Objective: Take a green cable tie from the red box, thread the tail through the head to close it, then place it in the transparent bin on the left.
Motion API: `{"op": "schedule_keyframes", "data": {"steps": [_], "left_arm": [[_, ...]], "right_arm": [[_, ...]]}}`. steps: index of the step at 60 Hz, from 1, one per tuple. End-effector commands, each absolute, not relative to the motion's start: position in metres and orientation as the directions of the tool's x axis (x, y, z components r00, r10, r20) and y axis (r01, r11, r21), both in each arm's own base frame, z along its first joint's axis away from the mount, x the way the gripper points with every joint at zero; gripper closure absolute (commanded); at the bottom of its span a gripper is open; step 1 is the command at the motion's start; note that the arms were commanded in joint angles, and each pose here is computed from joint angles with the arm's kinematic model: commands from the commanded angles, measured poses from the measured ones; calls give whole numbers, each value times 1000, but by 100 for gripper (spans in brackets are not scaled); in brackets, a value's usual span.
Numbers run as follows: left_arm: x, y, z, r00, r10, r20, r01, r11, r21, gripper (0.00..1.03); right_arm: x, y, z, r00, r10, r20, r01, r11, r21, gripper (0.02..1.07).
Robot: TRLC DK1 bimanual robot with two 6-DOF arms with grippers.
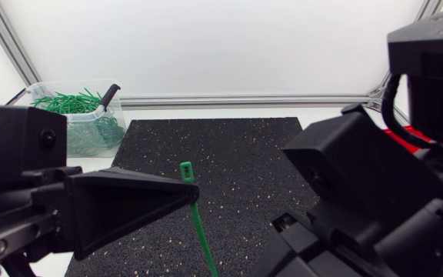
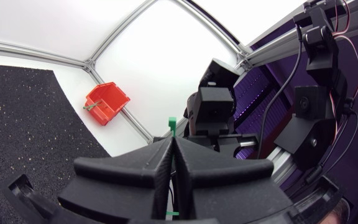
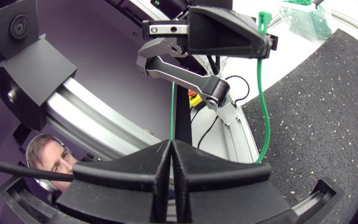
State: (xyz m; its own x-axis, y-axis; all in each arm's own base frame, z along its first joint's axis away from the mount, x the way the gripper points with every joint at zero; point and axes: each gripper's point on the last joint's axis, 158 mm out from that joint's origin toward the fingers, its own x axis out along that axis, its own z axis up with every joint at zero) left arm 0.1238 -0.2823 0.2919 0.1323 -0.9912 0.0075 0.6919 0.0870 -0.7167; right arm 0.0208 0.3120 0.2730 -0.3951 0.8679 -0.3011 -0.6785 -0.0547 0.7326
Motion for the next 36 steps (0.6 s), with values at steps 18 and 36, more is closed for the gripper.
{"op": "schedule_keyframes", "data": {"steps": [18,36], "left_arm": [[122,-284,288,142,-990,19,692,85,-717,99],[130,-286,297,160,-986,38,701,86,-708,99]], "right_arm": [[29,319,306,-388,885,-259,-517,24,856,101],[49,323,324,-351,905,-242,-439,70,896,101]]}}
